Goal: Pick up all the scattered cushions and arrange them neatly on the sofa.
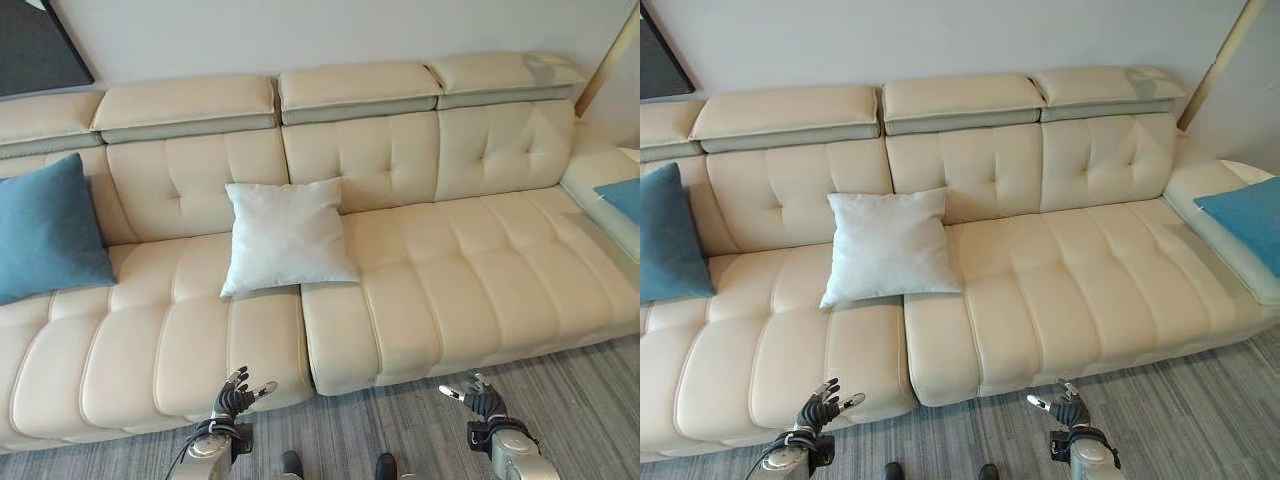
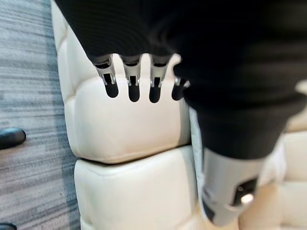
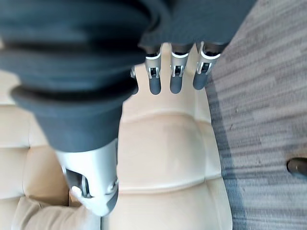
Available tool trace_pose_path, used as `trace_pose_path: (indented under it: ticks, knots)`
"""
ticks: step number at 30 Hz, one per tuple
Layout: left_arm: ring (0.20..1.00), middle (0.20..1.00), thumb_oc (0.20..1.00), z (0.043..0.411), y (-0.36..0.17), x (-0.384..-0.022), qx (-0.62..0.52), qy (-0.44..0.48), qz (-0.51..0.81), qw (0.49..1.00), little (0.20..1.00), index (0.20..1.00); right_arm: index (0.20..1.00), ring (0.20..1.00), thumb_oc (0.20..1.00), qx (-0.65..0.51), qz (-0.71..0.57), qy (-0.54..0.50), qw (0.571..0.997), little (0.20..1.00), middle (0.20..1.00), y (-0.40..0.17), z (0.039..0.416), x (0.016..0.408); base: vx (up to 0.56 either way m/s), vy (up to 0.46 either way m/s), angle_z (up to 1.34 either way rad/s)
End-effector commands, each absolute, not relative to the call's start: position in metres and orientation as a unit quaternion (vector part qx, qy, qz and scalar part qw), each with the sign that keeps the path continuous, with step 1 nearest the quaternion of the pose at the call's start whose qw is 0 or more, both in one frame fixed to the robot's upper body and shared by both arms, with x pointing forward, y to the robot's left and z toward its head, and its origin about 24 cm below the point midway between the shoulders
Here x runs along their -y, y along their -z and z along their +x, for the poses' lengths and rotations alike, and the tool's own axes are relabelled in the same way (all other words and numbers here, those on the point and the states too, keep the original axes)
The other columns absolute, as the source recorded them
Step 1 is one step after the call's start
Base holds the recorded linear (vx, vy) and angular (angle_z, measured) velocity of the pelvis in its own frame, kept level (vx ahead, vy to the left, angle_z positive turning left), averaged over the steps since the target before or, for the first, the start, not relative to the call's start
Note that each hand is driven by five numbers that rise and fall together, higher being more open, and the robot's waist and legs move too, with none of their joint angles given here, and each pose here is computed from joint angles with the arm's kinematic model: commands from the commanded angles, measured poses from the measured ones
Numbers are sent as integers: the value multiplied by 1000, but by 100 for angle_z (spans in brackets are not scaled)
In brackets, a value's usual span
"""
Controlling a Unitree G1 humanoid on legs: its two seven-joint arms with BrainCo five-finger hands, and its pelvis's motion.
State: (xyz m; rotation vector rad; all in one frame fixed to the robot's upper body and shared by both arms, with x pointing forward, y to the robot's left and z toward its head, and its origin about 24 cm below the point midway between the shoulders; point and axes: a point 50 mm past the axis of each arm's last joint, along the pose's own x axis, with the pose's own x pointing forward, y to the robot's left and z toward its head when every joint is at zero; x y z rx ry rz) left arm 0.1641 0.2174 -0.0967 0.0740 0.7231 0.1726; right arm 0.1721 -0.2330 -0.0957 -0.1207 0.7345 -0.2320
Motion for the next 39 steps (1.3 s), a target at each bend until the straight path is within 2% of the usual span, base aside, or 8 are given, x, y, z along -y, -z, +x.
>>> trace_pose_path:
  ticks: [1, 7, 14, 20, 27, 34, 39]
  knots:
    - [1000, 1000, 1000, 173, 90, -222, -337, -64, 72, 936, 1000, 1000, 1000, 1000, 1000, -320, -30, 115, 940, 1000, 1000, 86, 182, 223, -21, 4, -12]
    - [1000, 1000, 1000, 185, 90, -211, -329, -42, 84, 940, 1000, 1000, 1000, 1000, 1000, -312, -15, 128, 941, 1000, 1000, 85, 181, 222, -49, 60, -47]
    - [1000, 1000, 1000, 194, 76, -225, -298, -64, 92, 948, 1000, 1000, 1000, 1000, 1000, -285, -34, 105, 952, 1000, 1000, 75, 199, 216, -83, -87, -170]
    - [1000, 1000, 1000, 190, 81, -220, -311, -57, 83, 945, 1000, 1000, 1000, 1000, 1000, -282, -38, 105, 953, 1000, 1000, 72, 200, 220, 56, -263, -90]
    - [1000, 1000, 1000, 198, 78, -206, -298, -18, 88, 950, 1000, 1000, 1000, 1000, 1000, -277, -59, 106, 953, 1000, 1000, 68, 195, 234, 79, -341, -10]
    - [1000, 1000, 1000, 187, 82, -207, -308, -35, 54, 949, 1000, 1000, 1000, 1000, 1000, -305, -84, 82, 945, 1000, 1000, 75, 191, 235, 128, -123, -99]
    - [1000, 1000, 1000, 180, 87, -214, -326, -26, 82, 941, 1000, 1000, 1000, 1000, 1000, -295, -93, 77, 948, 1000, 1000, 70, 196, 238, 201, -6, -31]
